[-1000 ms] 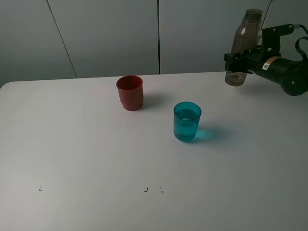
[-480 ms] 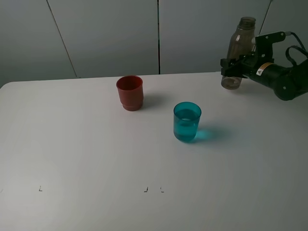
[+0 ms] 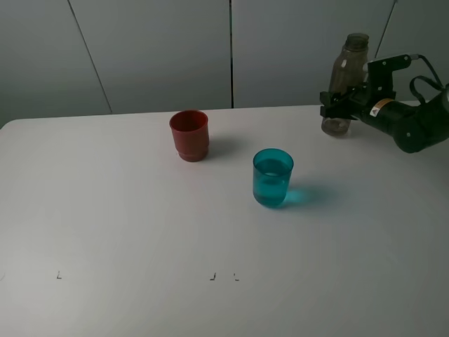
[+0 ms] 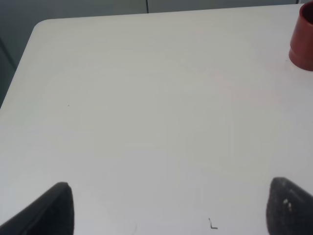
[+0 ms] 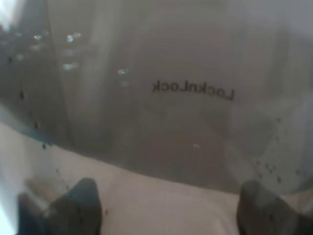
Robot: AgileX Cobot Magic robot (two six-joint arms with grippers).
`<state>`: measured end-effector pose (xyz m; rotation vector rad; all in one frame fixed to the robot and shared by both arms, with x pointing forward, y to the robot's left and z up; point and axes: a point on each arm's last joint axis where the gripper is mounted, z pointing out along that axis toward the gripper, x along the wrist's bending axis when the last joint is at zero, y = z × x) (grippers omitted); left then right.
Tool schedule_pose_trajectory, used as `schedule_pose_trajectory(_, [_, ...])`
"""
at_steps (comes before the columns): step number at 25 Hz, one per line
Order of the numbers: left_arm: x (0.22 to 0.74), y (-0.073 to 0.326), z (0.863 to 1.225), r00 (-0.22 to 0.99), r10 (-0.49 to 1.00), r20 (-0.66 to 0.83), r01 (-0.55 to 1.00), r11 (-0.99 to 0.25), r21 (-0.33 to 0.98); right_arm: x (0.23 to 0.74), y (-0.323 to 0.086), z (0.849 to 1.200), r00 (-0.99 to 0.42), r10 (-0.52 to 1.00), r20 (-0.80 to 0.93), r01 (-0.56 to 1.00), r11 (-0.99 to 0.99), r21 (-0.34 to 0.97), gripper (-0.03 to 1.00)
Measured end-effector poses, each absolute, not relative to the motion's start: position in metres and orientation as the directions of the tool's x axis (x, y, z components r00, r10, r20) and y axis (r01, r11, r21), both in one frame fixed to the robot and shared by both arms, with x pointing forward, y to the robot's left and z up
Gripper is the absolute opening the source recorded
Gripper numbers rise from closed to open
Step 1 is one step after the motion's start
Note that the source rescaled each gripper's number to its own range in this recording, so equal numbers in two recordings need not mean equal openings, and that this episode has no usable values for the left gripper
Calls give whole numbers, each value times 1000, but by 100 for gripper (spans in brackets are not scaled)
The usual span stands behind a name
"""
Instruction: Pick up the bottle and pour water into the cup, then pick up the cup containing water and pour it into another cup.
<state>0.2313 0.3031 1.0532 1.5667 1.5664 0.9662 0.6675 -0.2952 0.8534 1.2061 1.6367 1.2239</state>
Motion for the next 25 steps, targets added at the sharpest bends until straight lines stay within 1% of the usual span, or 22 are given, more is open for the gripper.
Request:
schedule_pose_trajectory(7, [231,303,1053,-14,1000,24,470,-14,883,667,-293,846,-267,964,-17,261,89,961,2])
schedule_pose_trajectory(19, [231,303,1053,-17,1000,18,470,-7,883,667,-292,846,-271,962,-18,267,94,959,2])
schedule_pose_trajectory(20, [231,303,1053,-17,1000,18,470,-7,883,667,-291,846,-273,962,-18,267,94,959,3])
schedule_pose_trajectory(21, [231,303,1053,-17,1000,18,470,-7,883,667,-289,846,-276,961,-18,267,95,959,16])
schedule_pose_trajectory(22, [231,303,1053,-17,1000,18,470,-7,883,667,-289,846,-278,960,-18,267,95,959,34])
schedule_pose_trajectory(23, [231,303,1053,-17,1000,18,470,-7,883,667,-287,846,-282,959,-19,265,97,959,59])
schedule_pose_trajectory(24, [231,303,1053,-17,1000,18,470,-7,883,667,-286,846,-284,959,-19,265,97,959,81])
schedule_pose_trajectory(25, [231,303,1053,-17,1000,18,470,-7,883,667,-286,846,-284,959,-19,265,97,959,92])
